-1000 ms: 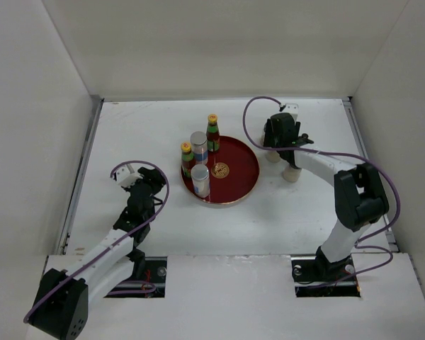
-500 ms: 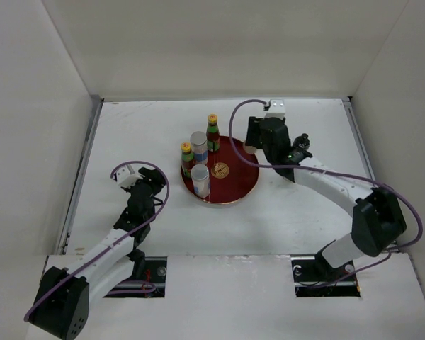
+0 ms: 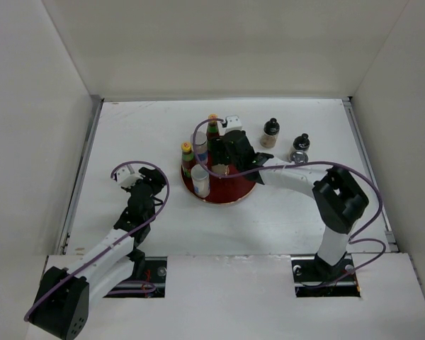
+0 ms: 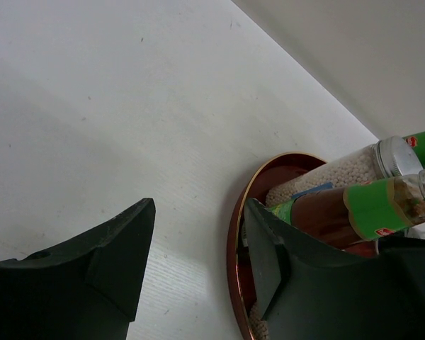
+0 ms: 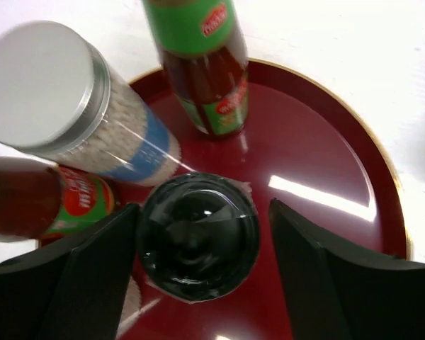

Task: Organize the condiment bottles

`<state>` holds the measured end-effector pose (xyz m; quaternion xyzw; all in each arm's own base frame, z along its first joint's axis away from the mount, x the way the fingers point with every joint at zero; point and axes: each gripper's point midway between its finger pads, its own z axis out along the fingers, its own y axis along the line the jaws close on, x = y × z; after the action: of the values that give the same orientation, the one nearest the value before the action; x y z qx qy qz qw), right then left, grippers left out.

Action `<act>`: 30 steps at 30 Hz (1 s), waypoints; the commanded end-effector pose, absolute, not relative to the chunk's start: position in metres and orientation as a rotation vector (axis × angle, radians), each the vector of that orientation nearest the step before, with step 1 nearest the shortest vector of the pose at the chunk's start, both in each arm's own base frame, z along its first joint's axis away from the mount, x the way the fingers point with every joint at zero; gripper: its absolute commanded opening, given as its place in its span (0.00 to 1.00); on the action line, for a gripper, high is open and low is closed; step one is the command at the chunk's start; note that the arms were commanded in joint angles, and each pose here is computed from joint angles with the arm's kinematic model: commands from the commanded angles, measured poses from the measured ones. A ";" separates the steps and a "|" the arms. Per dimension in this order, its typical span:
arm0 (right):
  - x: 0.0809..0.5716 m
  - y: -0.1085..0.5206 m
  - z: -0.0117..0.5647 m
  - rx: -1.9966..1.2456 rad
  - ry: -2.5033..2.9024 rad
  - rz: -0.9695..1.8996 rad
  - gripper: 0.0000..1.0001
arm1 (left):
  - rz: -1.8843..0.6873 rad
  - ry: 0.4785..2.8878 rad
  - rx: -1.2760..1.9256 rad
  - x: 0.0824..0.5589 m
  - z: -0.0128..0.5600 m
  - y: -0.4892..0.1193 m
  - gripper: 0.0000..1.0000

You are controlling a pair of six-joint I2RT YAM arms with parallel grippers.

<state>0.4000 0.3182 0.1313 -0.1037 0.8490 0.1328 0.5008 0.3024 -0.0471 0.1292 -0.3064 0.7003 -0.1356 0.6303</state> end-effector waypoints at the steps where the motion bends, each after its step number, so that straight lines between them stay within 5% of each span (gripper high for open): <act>1: 0.416 0.338 0.176 -0.191 1.928 0.417 0.86 | -0.351 1.560 -0.705 0.305 0.139 -0.051 0.52; 5: 0.412 0.332 0.204 -0.182 1.879 0.436 0.97 | -0.350 1.572 -0.701 0.306 0.136 -0.052 0.52; 11: 0.436 0.251 0.247 -0.012 1.796 0.357 1.00 | -0.356 1.562 -0.703 0.306 0.138 -0.051 0.52; 19: 0.480 0.145 0.214 0.188 1.864 0.067 1.00 | -0.356 1.568 -0.699 0.306 0.137 -0.053 0.54; 30: 0.526 0.145 0.164 0.176 1.980 0.033 1.00 | -0.352 1.559 -0.699 0.306 0.139 -0.051 0.55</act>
<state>0.5080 0.1412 0.1409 0.0689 0.8492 0.0019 0.5235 0.3040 -0.0499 0.1287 -0.3044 0.7006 -0.1388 0.6303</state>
